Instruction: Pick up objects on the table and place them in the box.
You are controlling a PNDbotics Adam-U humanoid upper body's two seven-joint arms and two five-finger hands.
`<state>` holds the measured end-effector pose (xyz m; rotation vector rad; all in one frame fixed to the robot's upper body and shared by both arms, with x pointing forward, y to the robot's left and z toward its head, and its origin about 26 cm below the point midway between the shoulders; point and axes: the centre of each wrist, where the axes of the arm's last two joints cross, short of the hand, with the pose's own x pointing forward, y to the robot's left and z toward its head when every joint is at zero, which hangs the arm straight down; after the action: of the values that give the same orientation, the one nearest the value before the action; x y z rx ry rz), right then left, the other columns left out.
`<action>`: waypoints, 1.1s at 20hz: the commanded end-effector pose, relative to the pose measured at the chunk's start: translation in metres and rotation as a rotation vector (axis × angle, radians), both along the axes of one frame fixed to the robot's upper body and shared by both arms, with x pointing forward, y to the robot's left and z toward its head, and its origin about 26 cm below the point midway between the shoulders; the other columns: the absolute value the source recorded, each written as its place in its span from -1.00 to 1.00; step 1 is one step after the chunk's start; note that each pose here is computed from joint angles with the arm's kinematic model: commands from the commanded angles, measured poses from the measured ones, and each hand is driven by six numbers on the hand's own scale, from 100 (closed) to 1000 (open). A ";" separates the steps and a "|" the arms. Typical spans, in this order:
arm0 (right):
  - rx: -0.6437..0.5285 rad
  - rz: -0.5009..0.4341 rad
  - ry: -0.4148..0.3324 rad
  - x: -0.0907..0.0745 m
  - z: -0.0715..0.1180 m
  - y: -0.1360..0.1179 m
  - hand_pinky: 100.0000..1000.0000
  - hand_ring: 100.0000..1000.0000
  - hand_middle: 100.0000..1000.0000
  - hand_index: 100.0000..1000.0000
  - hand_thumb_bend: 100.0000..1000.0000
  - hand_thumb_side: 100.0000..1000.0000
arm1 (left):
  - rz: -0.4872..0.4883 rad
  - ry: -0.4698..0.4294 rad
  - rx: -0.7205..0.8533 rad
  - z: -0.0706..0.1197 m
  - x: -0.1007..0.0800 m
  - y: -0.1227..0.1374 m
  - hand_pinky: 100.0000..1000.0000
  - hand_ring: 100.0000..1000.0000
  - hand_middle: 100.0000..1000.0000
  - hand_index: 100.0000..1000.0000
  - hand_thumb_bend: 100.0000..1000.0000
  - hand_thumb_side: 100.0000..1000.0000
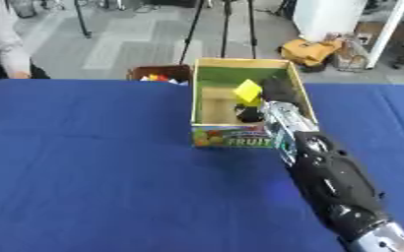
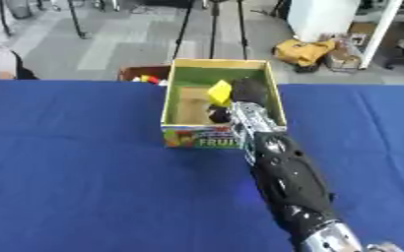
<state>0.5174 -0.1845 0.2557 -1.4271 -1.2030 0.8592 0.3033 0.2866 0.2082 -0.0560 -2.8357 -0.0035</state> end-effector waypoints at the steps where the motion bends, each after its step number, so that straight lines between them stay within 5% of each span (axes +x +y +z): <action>1: 0.008 0.004 -0.034 -0.001 0.014 0.002 0.65 0.64 -0.15 0.29 -0.95 0.31 | -0.007 -0.031 0.011 0.007 -0.002 -0.002 0.06 0.55 0.75 0.88 -1.00 1.00; 6: 0.015 0.042 -0.010 -0.001 0.018 0.004 0.74 0.80 0.21 0.76 -0.51 0.60 | -0.008 -0.030 0.013 0.007 -0.002 -0.002 0.06 0.55 0.75 0.88 -1.00 0.99; 11: 0.010 0.057 -0.019 -0.003 0.025 0.007 0.78 0.88 0.39 0.88 -0.31 0.66 | -0.007 -0.027 0.012 0.006 -0.002 -0.002 0.06 0.56 0.76 0.88 -1.00 0.99; 20: 0.011 0.097 -0.115 -0.009 0.049 0.011 0.80 0.87 0.35 0.85 -0.37 0.60 | -0.002 -0.015 0.009 0.005 -0.003 -0.001 0.06 0.55 0.75 0.88 -1.00 0.99; 21: 0.013 0.107 -0.134 -0.011 0.054 0.011 0.81 0.87 0.36 0.85 -0.48 0.83 | -0.001 -0.014 0.008 0.004 -0.003 0.000 0.06 0.54 0.75 0.88 -1.00 0.99; 22: 0.015 0.120 -0.154 -0.013 0.060 0.011 0.82 0.87 0.34 0.84 -0.37 0.58 | 0.000 -0.012 0.007 0.004 -0.003 0.000 0.06 0.54 0.75 0.88 -1.00 0.99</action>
<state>0.5092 -0.1710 0.2878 -1.4023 -1.3526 0.8726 0.3029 0.2859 0.2057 -0.0582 -2.8279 0.0039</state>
